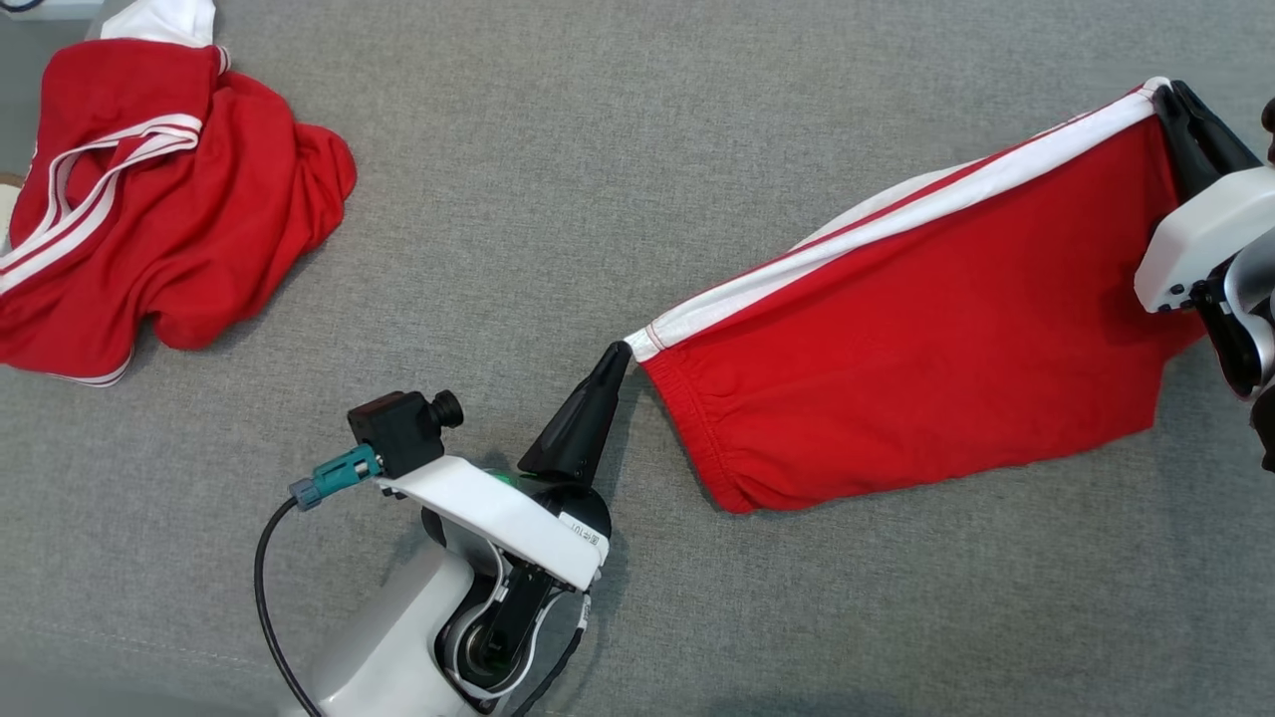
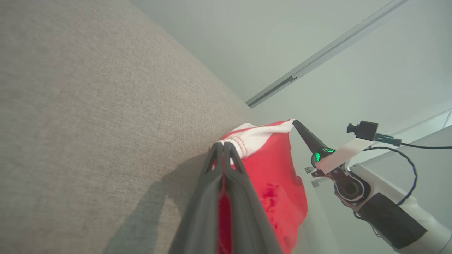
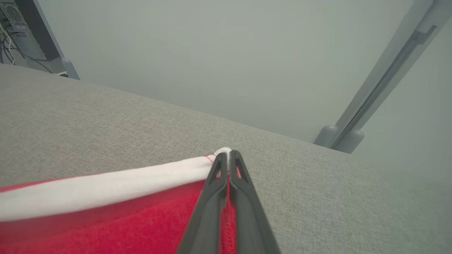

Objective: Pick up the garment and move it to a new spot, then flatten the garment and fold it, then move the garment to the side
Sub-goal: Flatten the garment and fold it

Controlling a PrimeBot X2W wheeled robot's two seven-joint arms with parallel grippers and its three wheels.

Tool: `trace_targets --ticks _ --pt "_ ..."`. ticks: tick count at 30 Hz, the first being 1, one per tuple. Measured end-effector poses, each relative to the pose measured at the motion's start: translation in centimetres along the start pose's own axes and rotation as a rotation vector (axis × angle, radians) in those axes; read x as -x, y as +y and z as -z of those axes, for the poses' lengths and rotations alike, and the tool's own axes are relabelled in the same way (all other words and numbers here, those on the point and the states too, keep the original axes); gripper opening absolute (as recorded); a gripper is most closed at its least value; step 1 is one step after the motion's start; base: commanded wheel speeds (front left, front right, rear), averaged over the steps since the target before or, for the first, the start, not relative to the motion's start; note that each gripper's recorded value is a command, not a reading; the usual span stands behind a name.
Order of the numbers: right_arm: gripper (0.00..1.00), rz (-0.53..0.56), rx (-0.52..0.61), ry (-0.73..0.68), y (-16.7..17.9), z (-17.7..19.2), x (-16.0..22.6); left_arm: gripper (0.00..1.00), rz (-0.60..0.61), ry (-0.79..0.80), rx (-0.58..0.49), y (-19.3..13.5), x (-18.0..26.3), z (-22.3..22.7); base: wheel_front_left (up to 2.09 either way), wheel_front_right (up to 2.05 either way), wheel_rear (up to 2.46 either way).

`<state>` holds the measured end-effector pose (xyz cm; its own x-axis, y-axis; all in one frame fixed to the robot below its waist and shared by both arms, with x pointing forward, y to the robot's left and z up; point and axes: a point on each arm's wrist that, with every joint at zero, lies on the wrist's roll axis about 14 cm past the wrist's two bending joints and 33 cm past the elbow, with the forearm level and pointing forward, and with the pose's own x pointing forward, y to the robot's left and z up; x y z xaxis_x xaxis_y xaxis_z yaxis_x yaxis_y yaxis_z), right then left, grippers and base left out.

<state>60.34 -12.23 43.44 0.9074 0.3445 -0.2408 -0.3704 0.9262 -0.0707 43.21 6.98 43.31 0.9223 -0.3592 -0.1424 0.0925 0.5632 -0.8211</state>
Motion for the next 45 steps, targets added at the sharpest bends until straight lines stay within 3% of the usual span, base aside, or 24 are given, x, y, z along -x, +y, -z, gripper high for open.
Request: trace_targets --ticks 10,11,12,13,14,15,21,28,33,45 --pt "0.0 -0.031 0.016 0.074 1.4 2.2 -1.6 0.0 -0.045 -0.01 -0.008 1.2 -0.5 -0.1 0.0 0.0 0.0" --pt "0.11 -0.034 0.013 0.071 1.5 2.0 -1.6 0.0 -0.049 -0.009 -0.006 1.2 -0.5 0.0 0.0 0.0 0.0" --pt "0.31 -0.036 0.011 0.067 1.6 1.8 -1.7 0.02 -0.051 -0.007 -0.004 1.2 -0.5 0.1 0.0 0.0 0.0" --pt "1.0 -0.035 0.006 0.063 1.6 1.6 -1.7 0.35 -0.053 -0.004 -0.007 1.2 -0.6 0.2 0.0 0.0 0.0" --pt "1.0 -0.035 0.006 0.063 1.6 1.6 -1.7 0.55 -0.053 -0.004 -0.007 1.2 -0.6 0.2 0.0 0.0 0.0" --pt "1.0 -0.033 0.007 0.061 1.6 1.5 -1.6 1.0 -0.052 -0.001 -0.015 1.2 -0.6 0.2 0.0 0.0 0.0" --pt "1.0 0.001 -0.014 0.004 0.5 -0.8 -0.9 1.0 -0.058 -0.05 -0.089 1.4 -0.8 -1.8 0.0 0.0 0.0" --pt "1.0 0.048 -0.078 -0.149 -0.3 -4.7 2.1 1.0 -0.071 -0.209 -0.298 0.7 0.1 -6.7 0.0 0.0 0.0" --pt "1.0 0.048 -0.125 -0.202 2.1 -4.5 5.6 1.0 -0.087 -0.285 -0.487 -0.6 2.2 -8.0 0.0 0.0 0.0" --pt "1.0 0.1 -0.181 -0.345 5.0 -5.9 14.4 1.0 -0.059 -0.368 -0.656 -3.6 6.7 -8.1 0.0 0.0 0.0"
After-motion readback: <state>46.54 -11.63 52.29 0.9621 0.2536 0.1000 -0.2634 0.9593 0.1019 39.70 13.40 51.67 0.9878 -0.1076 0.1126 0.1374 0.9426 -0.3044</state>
